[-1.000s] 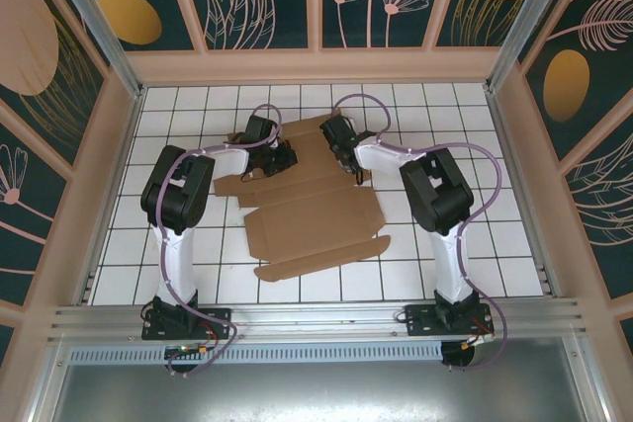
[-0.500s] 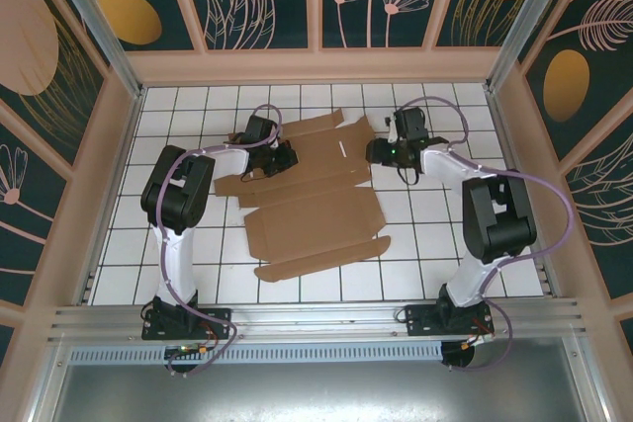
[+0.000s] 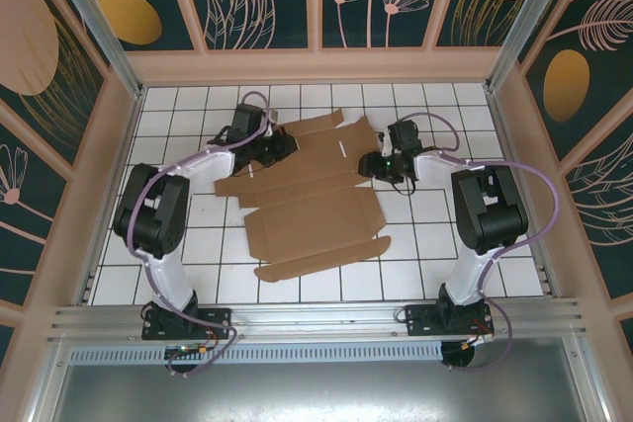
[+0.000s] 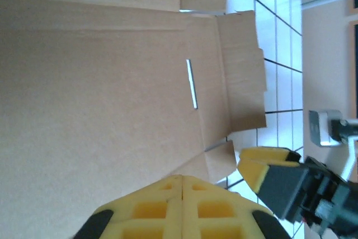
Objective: Fold the paper box
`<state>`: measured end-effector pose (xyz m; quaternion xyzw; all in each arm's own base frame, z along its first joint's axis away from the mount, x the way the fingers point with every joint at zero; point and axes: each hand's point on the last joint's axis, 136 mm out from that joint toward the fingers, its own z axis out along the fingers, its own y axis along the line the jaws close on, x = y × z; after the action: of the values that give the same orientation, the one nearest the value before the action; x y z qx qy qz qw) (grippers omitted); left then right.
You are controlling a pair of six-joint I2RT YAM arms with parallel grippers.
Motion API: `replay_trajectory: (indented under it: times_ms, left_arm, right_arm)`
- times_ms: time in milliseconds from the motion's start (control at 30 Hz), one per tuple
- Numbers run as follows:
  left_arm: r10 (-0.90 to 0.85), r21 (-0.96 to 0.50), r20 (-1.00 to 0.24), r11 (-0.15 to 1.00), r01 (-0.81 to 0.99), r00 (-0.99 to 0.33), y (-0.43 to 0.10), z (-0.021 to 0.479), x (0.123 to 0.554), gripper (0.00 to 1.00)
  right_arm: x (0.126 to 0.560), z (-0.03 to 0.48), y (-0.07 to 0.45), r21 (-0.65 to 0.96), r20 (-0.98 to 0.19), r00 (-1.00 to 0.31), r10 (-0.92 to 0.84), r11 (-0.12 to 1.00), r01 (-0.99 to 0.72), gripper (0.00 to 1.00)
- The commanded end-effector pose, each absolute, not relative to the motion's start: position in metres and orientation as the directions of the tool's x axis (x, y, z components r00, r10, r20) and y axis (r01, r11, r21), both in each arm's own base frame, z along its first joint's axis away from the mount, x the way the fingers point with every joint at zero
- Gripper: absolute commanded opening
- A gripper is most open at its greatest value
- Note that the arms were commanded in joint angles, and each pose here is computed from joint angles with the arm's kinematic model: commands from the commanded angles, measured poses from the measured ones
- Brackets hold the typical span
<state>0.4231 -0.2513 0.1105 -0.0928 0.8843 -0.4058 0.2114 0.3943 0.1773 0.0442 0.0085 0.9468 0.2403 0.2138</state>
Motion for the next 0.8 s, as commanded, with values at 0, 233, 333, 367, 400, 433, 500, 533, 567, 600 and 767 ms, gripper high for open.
replay_trajectory:
  times_ms: [0,233,333,367,400,433,500,533,567,600,767]
  left_arm:
    - [-0.337,-0.704,-0.168,0.698,-0.127,-0.926,-0.235,0.047,0.387,0.03]
    - [-0.347,-0.635,-0.118,0.747,-0.198,-0.93,-0.224,0.011,0.375,0.0]
    - [-0.347,-0.606,-0.109,0.766,-0.214,-0.932,-0.22,0.0,0.374,0.0]
    - [-0.348,-0.598,-0.109,0.771,-0.218,-0.931,-0.218,-0.003,0.373,0.0]
    - [-0.348,-0.59,-0.107,0.776,-0.222,-0.931,-0.217,-0.007,0.372,0.0]
    - [-0.346,-0.583,-0.104,0.78,-0.225,-0.932,-0.216,-0.011,0.371,0.0]
    - [-0.34,-0.568,-0.097,0.791,-0.228,-0.936,-0.214,-0.017,0.369,0.0]
    - [-0.338,-0.564,-0.099,0.794,-0.227,-0.936,-0.213,-0.018,0.369,0.0]
    - [-0.337,-0.562,-0.101,0.796,-0.226,-0.936,-0.212,-0.019,0.369,0.0]
    - [-0.336,-0.56,-0.104,0.798,-0.224,-0.936,-0.212,-0.018,0.369,0.0]
    - [-0.332,-0.55,-0.119,0.806,-0.216,-0.936,-0.211,-0.016,0.372,0.0]
  right_arm:
    - [0.39,0.037,0.183,0.488,-0.382,-0.916,0.126,0.869,-0.084,0.55]
    - [0.386,0.027,0.186,0.493,-0.356,-0.927,0.118,0.866,-0.079,0.57]
    - [0.382,0.022,0.191,0.511,-0.332,-0.937,0.11,0.856,-0.08,0.57]
    - [0.381,0.022,0.192,0.515,-0.331,-0.938,0.105,0.853,-0.086,0.57]
    - [0.379,0.021,0.195,0.522,-0.327,-0.94,0.1,0.848,-0.092,0.57]
    - [0.379,0.022,0.195,0.528,-0.327,-0.94,0.1,0.844,-0.094,0.57]
    - [0.379,0.028,0.2,0.551,-0.335,-0.937,0.098,0.827,-0.111,0.57]
    - [0.38,0.032,0.203,0.563,-0.342,-0.935,0.097,0.818,-0.121,0.57]
    - [0.382,0.037,0.206,0.577,-0.349,-0.932,0.098,0.806,-0.131,0.57]
    - [0.383,0.043,0.21,0.595,-0.353,-0.93,0.098,0.791,-0.142,0.56]
    - [0.385,0.071,0.235,0.646,-0.37,-0.927,0.06,0.733,-0.211,0.55]
